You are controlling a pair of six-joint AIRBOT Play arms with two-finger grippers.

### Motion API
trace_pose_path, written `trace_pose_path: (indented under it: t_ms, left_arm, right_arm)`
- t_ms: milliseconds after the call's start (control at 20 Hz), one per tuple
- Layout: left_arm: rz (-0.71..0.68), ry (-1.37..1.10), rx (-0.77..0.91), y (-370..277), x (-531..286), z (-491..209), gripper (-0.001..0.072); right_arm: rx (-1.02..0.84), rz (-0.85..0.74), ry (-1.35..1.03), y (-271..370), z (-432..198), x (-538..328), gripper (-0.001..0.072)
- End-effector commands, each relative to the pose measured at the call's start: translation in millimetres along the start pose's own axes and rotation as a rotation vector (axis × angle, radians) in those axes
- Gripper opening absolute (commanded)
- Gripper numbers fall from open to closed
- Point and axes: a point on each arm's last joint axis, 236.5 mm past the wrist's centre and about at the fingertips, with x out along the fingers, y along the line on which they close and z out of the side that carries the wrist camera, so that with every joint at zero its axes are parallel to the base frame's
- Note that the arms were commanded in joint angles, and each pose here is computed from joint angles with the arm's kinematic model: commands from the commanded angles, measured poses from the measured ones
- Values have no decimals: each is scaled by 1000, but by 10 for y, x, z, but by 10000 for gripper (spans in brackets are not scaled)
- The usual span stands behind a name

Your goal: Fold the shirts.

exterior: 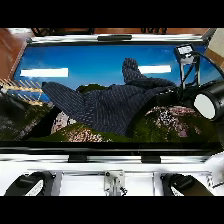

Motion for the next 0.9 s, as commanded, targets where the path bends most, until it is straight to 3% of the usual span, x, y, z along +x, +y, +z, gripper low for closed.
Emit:
trace_pose_path:
  t_ms: [0, 250, 450, 850]
  left_arm:
    - [-116, 242, 83, -687, -186, -937, 50]
    - [-239, 481, 280, -1266, -194, -1736, 50]
    - [-246, 586, 479, -1643, -133, -2062, 50]
    - [-440, 385, 421, -2867, 164, -1848, 49]
  right_arm:
    - [-30, -97, -46, -231, 110, -23, 112]
    - [27, -67, -35, -207, 86, -1, 113]
    - [54, -55, -32, -181, 76, 1, 112]
    - [102, -14, -30, -86, 73, 4, 112]
